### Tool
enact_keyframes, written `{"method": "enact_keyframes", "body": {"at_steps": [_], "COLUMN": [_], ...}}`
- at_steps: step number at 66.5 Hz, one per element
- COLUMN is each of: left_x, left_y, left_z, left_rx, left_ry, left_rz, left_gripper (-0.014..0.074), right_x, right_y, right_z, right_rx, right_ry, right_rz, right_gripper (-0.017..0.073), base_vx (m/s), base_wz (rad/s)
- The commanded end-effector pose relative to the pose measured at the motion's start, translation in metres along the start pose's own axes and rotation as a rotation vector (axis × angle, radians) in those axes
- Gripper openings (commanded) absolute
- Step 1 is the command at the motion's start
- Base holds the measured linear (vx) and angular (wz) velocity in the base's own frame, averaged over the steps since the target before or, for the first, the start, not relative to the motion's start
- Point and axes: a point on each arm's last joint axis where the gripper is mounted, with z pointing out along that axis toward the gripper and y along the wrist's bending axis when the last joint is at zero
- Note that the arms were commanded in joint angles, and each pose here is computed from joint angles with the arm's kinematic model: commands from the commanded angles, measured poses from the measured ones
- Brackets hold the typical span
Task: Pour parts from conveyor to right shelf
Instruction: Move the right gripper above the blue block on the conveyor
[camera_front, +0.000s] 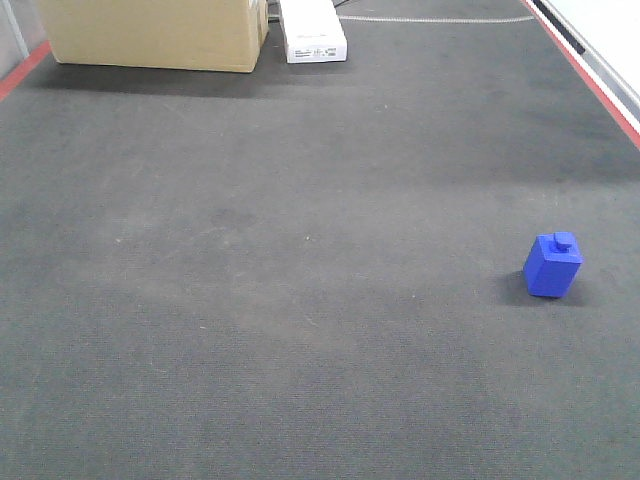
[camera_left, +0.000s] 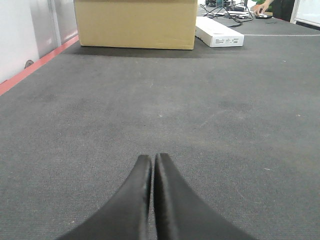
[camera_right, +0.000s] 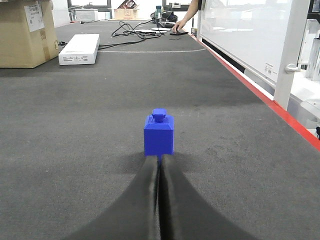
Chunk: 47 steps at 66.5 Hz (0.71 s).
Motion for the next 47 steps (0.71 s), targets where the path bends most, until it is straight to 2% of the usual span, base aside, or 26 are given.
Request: {"method": "enact_keyframes", "body": {"at_steps": [1, 47], "left_x": [-0.0140, -0.0140], "left_y": [-0.0009, -0.0009], "left_z": [-0.0028, -0.0028], "left_rx": [0.012, 0.012], "left_ry": [-0.108, -0.108], "left_rz": [-0.016, -0.016], "left_gripper": [-0.0006, -0.0006], "right_x": [-0.0043, -0.0043], "right_y": [0.0006, 0.0006], "right_z": [-0.0007, -0.0007], "right_rx": [-0.004, -0.004], "right_ry": [-0.074, -0.074], "right_rz": [-0.013, -0.013], "right_gripper": [-0.0009, -0.0009], "base_vx": [0.00, 0.00], "base_wz": [0.00, 0.00]}}
